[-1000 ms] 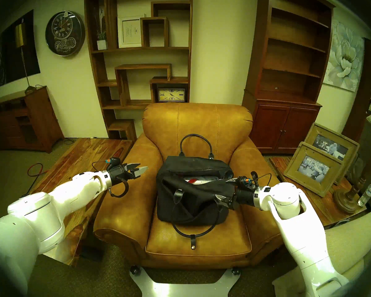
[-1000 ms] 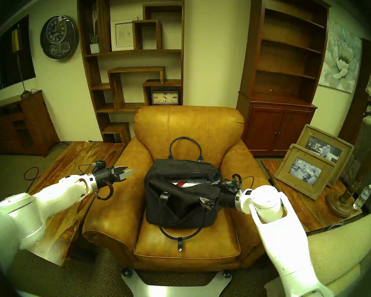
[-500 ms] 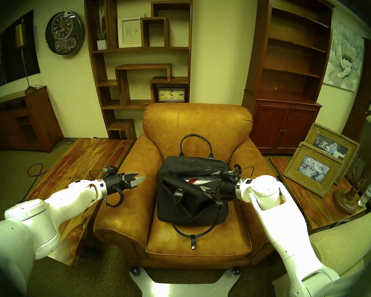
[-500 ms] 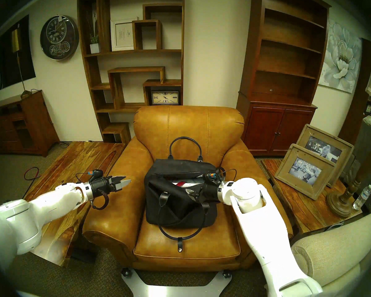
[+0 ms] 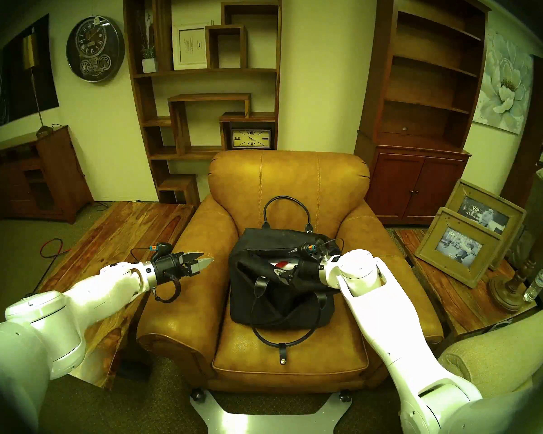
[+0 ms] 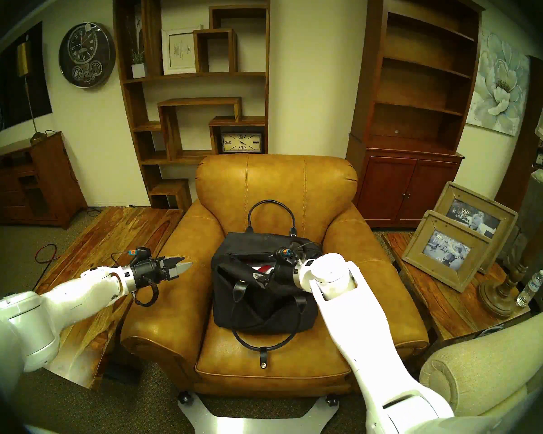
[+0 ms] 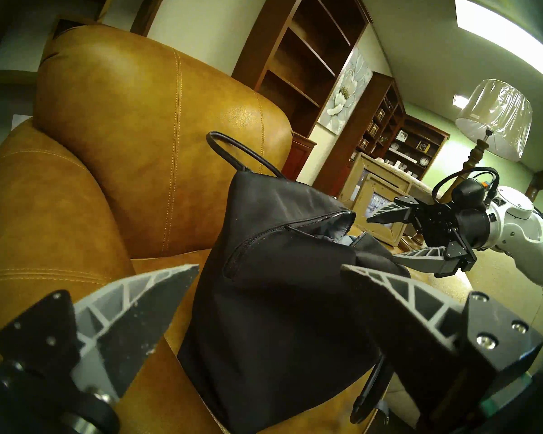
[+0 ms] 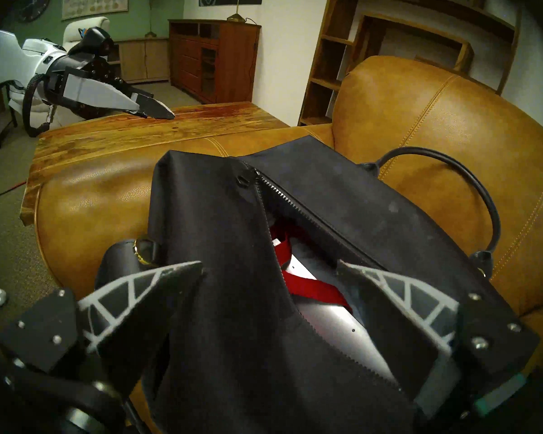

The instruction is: Close a bag with a zipper

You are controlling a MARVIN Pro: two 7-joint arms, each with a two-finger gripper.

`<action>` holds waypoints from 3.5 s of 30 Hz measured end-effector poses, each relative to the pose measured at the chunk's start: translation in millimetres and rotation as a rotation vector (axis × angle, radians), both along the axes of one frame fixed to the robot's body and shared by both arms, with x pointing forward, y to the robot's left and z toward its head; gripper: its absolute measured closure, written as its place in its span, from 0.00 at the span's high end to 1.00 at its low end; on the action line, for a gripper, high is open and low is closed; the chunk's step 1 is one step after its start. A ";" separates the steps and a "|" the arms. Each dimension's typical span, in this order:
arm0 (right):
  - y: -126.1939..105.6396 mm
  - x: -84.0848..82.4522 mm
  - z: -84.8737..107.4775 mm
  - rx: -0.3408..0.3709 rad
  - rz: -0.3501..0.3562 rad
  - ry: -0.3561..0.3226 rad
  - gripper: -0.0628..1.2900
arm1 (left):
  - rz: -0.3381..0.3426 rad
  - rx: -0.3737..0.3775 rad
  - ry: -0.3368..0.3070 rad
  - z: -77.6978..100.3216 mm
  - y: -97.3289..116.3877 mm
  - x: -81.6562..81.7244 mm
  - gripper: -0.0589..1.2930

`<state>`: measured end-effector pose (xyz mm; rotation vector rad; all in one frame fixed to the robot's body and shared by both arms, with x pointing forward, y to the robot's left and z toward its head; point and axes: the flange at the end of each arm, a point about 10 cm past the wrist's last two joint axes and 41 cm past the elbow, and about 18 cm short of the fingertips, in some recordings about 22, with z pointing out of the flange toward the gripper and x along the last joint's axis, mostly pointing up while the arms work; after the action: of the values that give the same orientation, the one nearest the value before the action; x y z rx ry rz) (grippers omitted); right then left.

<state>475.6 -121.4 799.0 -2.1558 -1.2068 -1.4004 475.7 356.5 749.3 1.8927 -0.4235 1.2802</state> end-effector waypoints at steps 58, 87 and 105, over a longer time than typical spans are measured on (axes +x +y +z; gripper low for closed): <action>83.5 81.9 -11.9 -0.045 0.164 0.073 0.94 | -0.017 -0.007 -0.007 2.3 -0.5 -3.7 0.97; 75.9 94.9 -18.1 -0.217 0.186 -0.058 0.94 | 0.001 -0.001 -0.007 3.3 -1.1 -3.7 0.97; 77.5 94.7 -21.2 -0.246 0.192 -0.100 0.54 | 0.010 0.005 -0.006 3.9 -1.4 -4.8 0.97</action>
<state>570.3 -43.9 777.8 -2.0752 -1.6533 -1.3521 470.9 355.1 753.2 1.8975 -0.4211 1.2927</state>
